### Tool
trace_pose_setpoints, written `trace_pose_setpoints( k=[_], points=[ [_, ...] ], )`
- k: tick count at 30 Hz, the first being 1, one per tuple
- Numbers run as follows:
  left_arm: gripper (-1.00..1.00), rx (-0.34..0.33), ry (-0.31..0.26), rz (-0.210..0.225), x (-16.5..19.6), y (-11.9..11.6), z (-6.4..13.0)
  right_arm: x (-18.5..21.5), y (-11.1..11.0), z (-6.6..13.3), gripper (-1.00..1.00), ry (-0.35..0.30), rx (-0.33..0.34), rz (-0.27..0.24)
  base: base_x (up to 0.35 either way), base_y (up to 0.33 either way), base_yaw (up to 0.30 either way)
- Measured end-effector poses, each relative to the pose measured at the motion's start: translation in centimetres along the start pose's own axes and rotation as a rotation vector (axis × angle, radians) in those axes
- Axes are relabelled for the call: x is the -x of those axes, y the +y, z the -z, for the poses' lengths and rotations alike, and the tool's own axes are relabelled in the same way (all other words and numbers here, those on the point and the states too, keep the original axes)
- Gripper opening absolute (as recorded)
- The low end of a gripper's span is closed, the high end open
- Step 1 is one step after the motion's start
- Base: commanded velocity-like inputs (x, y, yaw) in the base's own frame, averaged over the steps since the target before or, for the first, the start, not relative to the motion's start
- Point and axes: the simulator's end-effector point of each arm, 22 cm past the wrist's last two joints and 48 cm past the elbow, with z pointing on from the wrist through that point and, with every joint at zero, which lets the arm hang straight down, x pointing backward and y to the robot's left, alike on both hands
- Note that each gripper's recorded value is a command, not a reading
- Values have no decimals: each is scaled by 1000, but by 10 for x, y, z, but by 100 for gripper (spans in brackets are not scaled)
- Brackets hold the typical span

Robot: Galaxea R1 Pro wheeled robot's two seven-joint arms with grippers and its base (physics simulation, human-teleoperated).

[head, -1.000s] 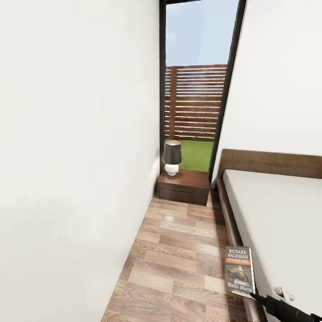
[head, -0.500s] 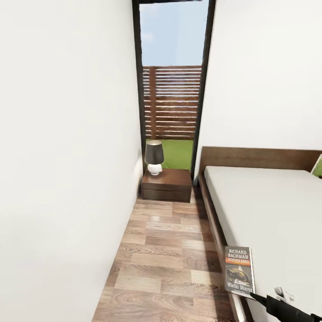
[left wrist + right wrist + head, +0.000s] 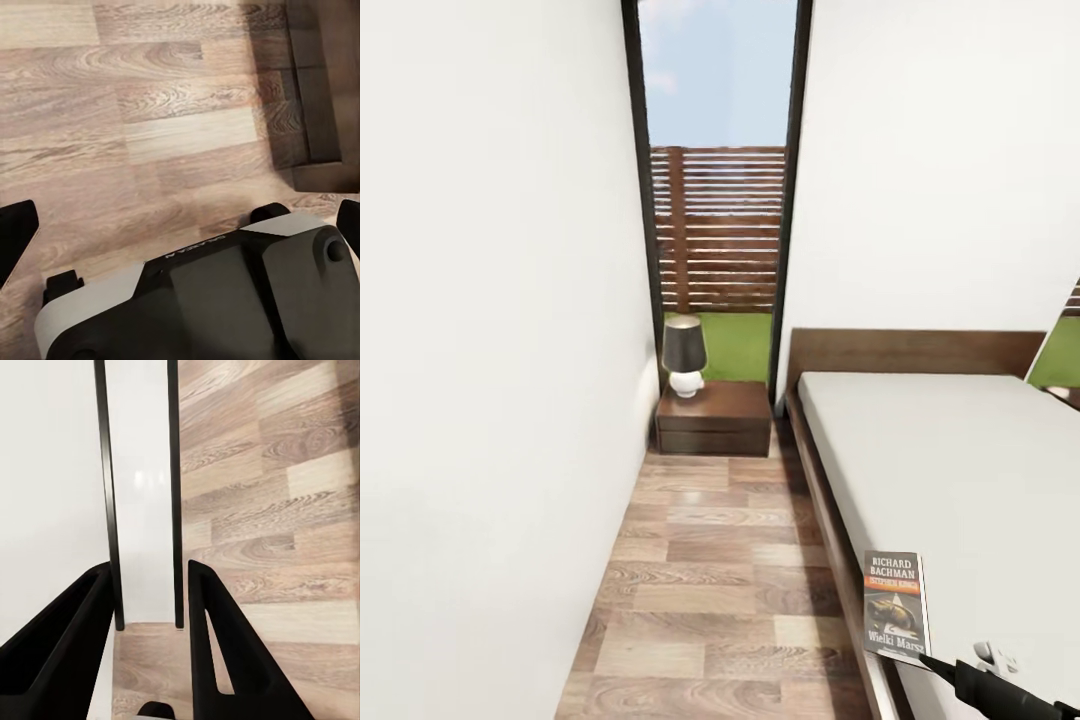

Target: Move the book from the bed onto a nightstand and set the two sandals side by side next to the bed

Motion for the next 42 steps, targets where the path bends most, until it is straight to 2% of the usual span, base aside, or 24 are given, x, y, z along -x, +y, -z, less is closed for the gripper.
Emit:
trace_pose_setpoints(
  k=[15,23,33,42],
  points=[
    [100,0,0,0,0,0,0,0,0,0,-100,1,1,0,316,0,-25],
    [100,0,1,0,0,0,0,1,0,0,-100,-3,2,-2,57,0,-191],
    [100,0,0,0,0,0,0,0,-1,0,-100,-1,-4,-1,256,0,-14],
    [100,0,1,0,0,0,0,0,1,-2,-100,-2,3,-3,40,0,0]
  ],
)
